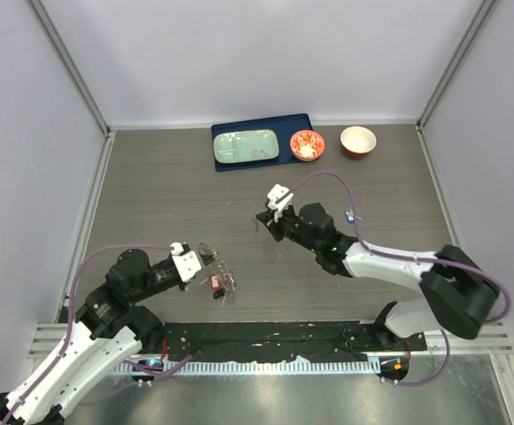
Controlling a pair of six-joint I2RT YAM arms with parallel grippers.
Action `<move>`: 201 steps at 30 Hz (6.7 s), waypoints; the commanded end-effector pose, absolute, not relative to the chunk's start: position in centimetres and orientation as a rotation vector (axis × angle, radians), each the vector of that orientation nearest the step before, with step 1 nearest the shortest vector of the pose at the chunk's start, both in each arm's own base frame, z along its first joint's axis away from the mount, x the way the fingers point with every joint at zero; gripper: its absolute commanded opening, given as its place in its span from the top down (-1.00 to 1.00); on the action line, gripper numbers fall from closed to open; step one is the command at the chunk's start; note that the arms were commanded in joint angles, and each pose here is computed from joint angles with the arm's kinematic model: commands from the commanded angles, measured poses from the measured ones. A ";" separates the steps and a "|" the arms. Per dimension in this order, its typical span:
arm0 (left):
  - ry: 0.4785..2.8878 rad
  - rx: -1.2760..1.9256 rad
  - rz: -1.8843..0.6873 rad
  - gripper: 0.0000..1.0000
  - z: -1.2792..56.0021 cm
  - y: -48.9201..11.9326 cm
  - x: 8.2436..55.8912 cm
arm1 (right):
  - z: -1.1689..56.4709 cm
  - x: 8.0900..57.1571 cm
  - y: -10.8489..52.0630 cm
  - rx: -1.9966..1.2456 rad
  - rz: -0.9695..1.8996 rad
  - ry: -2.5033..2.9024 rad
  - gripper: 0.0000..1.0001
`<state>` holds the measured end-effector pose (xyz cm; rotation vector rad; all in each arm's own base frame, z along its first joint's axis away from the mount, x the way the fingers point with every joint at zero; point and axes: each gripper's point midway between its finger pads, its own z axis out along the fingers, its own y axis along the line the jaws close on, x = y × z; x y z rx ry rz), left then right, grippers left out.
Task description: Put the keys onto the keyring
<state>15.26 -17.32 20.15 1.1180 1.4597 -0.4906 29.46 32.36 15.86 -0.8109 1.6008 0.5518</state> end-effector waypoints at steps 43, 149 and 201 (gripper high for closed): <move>1.215 1.594 -0.714 1.00 21.2 -24.4 15.2 | 20.9 14.7 33.2 -1.418 0.642 1.200 0.99; 1.291 1.485 -0.737 1.00 19.8 -24.7 15.8 | 19.7 15.7 34.5 -1.384 0.556 1.263 0.99; 1.292 1.451 -0.730 1.00 20.1 -24.6 16.1 | 20.3 15.5 34.5 -1.359 0.581 1.255 0.99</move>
